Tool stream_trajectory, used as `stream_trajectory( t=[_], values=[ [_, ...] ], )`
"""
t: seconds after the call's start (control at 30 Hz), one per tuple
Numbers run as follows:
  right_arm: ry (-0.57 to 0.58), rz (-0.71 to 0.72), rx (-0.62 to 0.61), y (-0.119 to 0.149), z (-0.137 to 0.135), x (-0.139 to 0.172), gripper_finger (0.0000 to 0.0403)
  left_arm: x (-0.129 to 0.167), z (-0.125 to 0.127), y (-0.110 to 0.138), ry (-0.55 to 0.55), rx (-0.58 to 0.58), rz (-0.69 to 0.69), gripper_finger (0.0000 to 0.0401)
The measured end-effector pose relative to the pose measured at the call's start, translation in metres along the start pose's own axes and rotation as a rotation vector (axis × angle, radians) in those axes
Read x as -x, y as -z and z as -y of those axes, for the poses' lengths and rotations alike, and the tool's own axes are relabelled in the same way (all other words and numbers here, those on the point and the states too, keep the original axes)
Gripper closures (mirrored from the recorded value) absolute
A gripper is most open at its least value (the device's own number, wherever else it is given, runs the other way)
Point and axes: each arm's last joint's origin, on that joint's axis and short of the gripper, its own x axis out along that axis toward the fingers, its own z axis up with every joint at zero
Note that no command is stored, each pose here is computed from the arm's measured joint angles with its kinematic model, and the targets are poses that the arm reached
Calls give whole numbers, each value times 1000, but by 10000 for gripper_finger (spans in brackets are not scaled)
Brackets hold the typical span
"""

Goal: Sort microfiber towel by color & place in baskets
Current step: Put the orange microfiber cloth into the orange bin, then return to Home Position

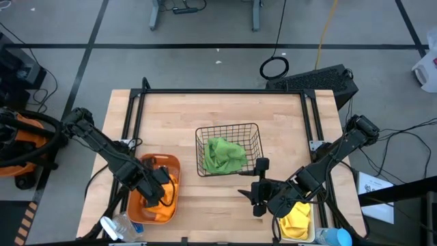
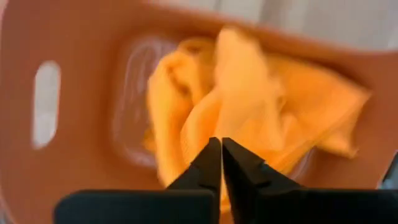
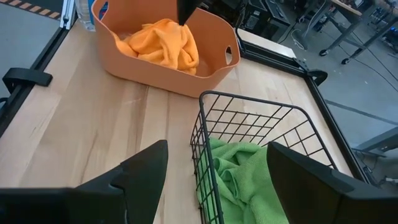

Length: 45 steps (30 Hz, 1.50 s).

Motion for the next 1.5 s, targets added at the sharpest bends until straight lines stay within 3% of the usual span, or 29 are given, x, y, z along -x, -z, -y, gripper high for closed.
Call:
stream_trajectory(
  t=[0.17, 0.37, 0.5, 0.77, 0.93, 1.13, 1.3, 1.43, 1.5],
  values=[
    [1, -8, 15, 1, 0, 0, 138, -10, 12, -5, 117, -69, 78, 393],
    [9, -23, 33, 3, 1, 0, 138, -40, -3, 2, -19, -58, 33, 398],
    [13, -33, 39, 4, 1, 0, 138, -58, -15, 2, -50, -25, 13, 397],
    [36, -62, 103, 6, 8, -5, 138, -87, -30, -4, 13, 29, 22, 397],
    [53, -134, 233, 13, 14, -6, 146, -77, -28, -6, 25, 47, -3, 397],
    [52, -175, 268, 13, 43, 21, 221, -32, -24, -17, 47, 13, 67, 397],
    [13, -107, 214, 19, 75, 56, 313, 8, -25, -29, -37, -131, 329, 397],
    [-19, -25, 141, 40, 98, 78, 383, 27, -32, -41, -101, -264, 525, 397],
    [-43, 30, 102, 54, 106, 84, 396, 34, -37, -50, -96, -322, 605, 397]
  ],
)
